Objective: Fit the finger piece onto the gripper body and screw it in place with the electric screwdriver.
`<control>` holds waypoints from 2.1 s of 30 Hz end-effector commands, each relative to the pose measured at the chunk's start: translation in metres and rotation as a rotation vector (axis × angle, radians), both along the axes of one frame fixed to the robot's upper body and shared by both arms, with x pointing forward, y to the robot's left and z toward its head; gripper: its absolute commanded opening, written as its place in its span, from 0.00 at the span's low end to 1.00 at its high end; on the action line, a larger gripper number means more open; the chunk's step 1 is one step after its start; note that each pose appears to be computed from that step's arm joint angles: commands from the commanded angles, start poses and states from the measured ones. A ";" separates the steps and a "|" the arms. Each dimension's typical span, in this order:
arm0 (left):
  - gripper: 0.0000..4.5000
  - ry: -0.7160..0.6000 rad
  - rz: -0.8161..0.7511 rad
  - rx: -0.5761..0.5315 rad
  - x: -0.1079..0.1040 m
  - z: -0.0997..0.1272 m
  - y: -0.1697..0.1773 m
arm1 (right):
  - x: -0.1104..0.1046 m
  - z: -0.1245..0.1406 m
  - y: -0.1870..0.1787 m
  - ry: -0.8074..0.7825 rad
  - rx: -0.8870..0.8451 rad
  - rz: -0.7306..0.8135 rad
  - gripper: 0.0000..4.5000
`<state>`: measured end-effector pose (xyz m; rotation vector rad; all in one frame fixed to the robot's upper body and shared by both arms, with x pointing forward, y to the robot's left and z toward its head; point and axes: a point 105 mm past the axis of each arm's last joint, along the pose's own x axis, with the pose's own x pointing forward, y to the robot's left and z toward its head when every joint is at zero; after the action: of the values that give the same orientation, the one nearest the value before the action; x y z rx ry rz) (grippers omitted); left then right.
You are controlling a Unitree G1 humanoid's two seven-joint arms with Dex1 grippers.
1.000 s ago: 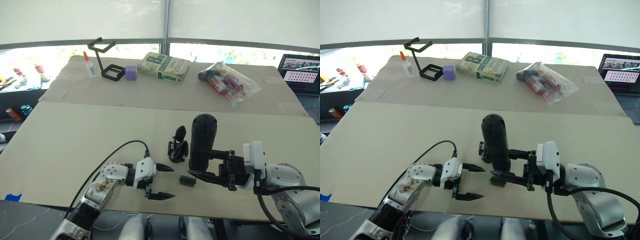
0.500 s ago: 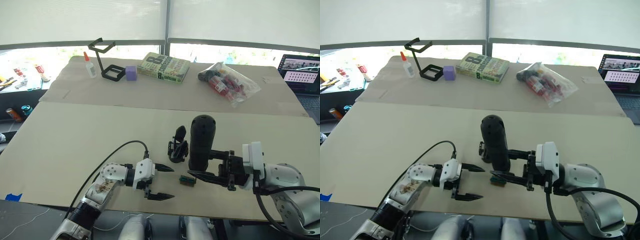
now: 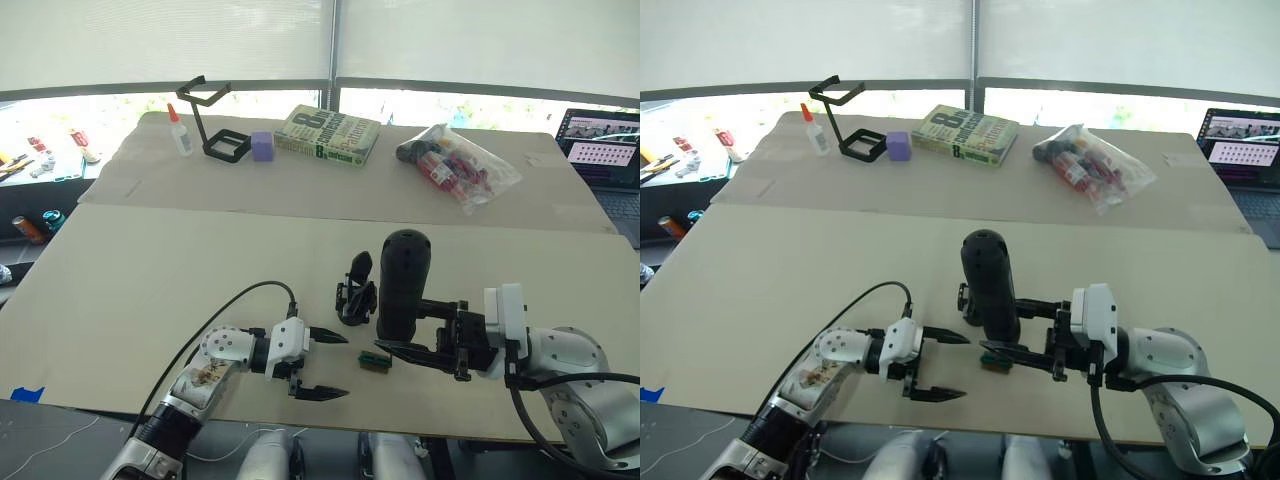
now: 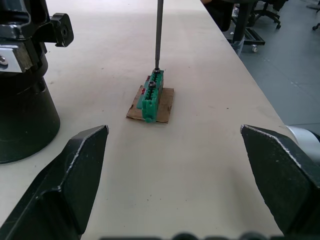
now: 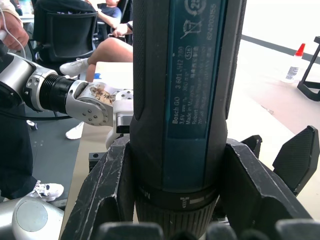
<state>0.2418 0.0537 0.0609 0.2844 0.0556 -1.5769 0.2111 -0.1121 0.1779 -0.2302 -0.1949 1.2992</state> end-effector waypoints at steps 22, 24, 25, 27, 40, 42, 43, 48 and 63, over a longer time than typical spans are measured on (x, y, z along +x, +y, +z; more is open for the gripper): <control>1.00 0.020 0.008 0.000 -0.006 -0.007 -0.001 | -0.003 0.010 0.003 -0.049 0.045 0.009 0.43; 1.00 0.021 0.011 -0.002 -0.005 -0.006 -0.001 | -0.003 0.009 0.002 -0.042 0.050 0.004 0.43; 1.00 0.021 0.012 -0.003 -0.004 -0.006 -0.001 | -0.002 0.009 0.002 -0.038 0.053 -0.001 0.43; 1.00 0.021 0.016 -0.005 -0.003 -0.005 -0.001 | -0.001 0.008 0.000 -0.032 0.058 -0.012 0.43; 1.00 0.019 0.016 -0.009 -0.002 -0.002 -0.002 | -0.001 -0.001 -0.003 -0.015 0.032 -0.023 0.43; 1.00 0.018 0.016 -0.010 -0.001 -0.002 -0.002 | -0.001 0.000 -0.002 -0.021 0.038 -0.024 0.43; 1.00 0.018 0.017 -0.010 -0.001 -0.002 -0.002 | -0.002 0.001 -0.002 -0.026 0.041 -0.025 0.43; 1.00 0.013 0.030 -0.024 0.000 -0.002 0.001 | -0.003 0.011 -0.004 -0.072 0.057 -0.033 0.43; 1.00 -0.038 0.051 -0.137 -0.001 0.035 0.013 | -0.006 0.051 -0.008 -0.140 0.129 -0.053 0.43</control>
<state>0.2423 0.0667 0.0792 0.2178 0.0003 -1.5164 0.2129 -0.1209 0.2060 -0.1842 -0.2965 1.2118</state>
